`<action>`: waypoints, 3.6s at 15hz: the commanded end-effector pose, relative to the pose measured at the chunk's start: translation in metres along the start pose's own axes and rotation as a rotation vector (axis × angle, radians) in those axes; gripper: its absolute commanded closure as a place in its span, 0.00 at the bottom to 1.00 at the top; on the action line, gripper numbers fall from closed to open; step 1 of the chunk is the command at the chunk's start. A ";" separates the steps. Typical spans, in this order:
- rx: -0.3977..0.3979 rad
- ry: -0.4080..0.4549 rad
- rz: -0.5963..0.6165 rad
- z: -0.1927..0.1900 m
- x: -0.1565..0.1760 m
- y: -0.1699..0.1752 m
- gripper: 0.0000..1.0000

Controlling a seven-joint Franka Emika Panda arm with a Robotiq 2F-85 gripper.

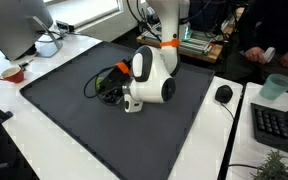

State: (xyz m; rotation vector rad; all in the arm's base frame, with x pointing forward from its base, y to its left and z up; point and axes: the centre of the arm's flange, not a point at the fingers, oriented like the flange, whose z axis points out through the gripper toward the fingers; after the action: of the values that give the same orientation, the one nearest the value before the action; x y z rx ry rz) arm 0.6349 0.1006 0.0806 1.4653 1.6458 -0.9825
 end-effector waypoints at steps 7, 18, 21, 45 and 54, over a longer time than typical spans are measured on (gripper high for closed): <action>-0.020 0.007 -0.012 0.012 0.003 0.022 0.00; 0.000 0.002 -0.067 0.015 0.005 0.021 0.70; 0.022 0.014 -0.068 0.015 0.006 0.019 0.91; 0.098 0.432 -0.086 0.003 -0.033 0.019 0.00; 0.081 0.425 -0.013 0.003 -0.054 -0.004 0.00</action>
State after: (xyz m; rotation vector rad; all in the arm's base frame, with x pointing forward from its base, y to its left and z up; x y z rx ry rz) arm 0.6614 0.0750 0.1102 1.7826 1.9118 -0.8348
